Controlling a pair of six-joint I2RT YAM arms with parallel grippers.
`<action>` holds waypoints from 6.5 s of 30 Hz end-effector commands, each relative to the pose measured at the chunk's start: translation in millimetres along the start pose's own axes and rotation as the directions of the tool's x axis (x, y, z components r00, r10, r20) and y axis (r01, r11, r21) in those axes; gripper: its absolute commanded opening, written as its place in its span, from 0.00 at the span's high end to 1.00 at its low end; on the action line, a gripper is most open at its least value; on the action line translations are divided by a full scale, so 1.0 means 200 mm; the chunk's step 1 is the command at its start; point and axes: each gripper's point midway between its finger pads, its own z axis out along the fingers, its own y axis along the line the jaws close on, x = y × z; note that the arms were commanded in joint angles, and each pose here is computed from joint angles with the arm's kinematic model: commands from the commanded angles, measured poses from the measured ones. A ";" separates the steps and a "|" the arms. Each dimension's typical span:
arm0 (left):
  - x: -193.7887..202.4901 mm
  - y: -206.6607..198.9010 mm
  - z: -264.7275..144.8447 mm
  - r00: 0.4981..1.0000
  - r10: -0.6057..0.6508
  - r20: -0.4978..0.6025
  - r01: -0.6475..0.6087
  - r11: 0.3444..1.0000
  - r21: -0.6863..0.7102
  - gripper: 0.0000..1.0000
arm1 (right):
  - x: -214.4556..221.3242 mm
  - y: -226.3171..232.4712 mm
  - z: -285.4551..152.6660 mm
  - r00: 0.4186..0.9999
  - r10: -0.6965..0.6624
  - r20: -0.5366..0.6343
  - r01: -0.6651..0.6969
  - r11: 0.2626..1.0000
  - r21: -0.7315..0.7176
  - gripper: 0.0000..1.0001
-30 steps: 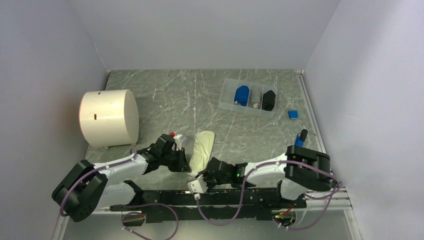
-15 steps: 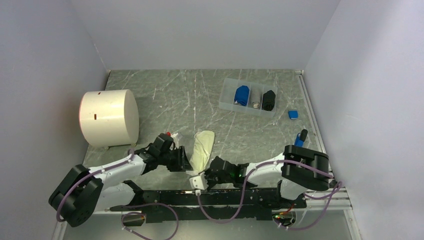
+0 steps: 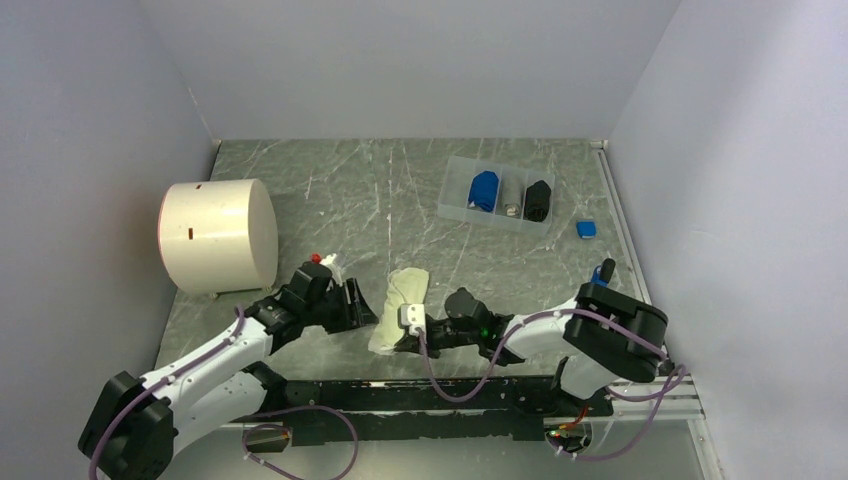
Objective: Roll the underwear
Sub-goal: Roll the underwear to the center of the board.
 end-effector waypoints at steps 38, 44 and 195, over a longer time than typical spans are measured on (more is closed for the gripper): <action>0.01 -0.08 -0.12 0.994 0.102 0.024 -0.104 0.989 0.103 0.53 | 0.16 -0.28 -0.06 0.194 0.949 0.250 -0.969 0.225 -0.104 0.98; 0.06 -0.14 -0.10 0.992 0.126 -0.015 -0.121 0.974 0.191 0.72 | 0.16 -0.29 -0.05 0.182 0.953 0.240 -0.971 0.213 -0.110 0.96; 0.15 0.19 0.27 0.921 -0.388 0.009 0.388 0.918 -0.085 0.66 | 0.22 -0.08 0.01 0.950 0.310 -0.044 -0.298 0.937 0.183 0.89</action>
